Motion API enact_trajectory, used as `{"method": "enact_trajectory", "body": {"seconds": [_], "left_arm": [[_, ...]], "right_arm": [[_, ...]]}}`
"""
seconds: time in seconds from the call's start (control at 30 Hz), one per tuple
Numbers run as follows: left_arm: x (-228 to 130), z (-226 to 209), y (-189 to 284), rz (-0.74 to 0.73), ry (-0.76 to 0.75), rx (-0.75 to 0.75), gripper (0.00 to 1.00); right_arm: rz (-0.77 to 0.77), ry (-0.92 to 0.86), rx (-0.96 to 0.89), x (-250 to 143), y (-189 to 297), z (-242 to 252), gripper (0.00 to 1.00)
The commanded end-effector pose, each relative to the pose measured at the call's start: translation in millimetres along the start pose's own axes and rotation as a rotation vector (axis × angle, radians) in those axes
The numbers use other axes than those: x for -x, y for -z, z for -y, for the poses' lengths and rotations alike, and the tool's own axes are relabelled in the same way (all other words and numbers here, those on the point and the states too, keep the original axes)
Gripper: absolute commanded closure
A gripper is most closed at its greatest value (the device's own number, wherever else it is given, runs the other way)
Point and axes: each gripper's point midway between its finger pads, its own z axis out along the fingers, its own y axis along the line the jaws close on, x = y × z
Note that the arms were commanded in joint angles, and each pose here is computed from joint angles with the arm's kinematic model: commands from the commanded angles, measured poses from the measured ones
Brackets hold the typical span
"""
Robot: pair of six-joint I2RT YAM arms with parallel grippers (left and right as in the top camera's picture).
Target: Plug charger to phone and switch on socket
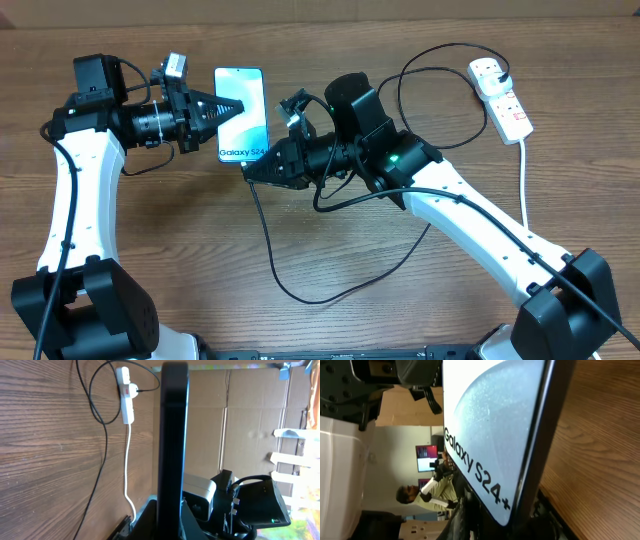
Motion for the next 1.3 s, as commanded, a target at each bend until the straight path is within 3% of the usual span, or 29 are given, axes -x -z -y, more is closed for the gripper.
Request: {"method": "enact_trajectory", "body": {"seconds": [0.0,1.07,1.27], "left_arm": [[-18,23,-7,-0.066,-0.006,-0.087,0.96],[-20,30,-6,-0.081,-0.012,-0.126,0.96],[-19,29,-6,-0.078,-0.014,-0.122,0.96]], "right_arm": [[0.223,0.002,-0.080,43,16,5,0.96],[0.223,-0.143,-0.072,36,5,1,0.96],[0.230,-0.143,-0.075,37,5,2,0.92]]}}
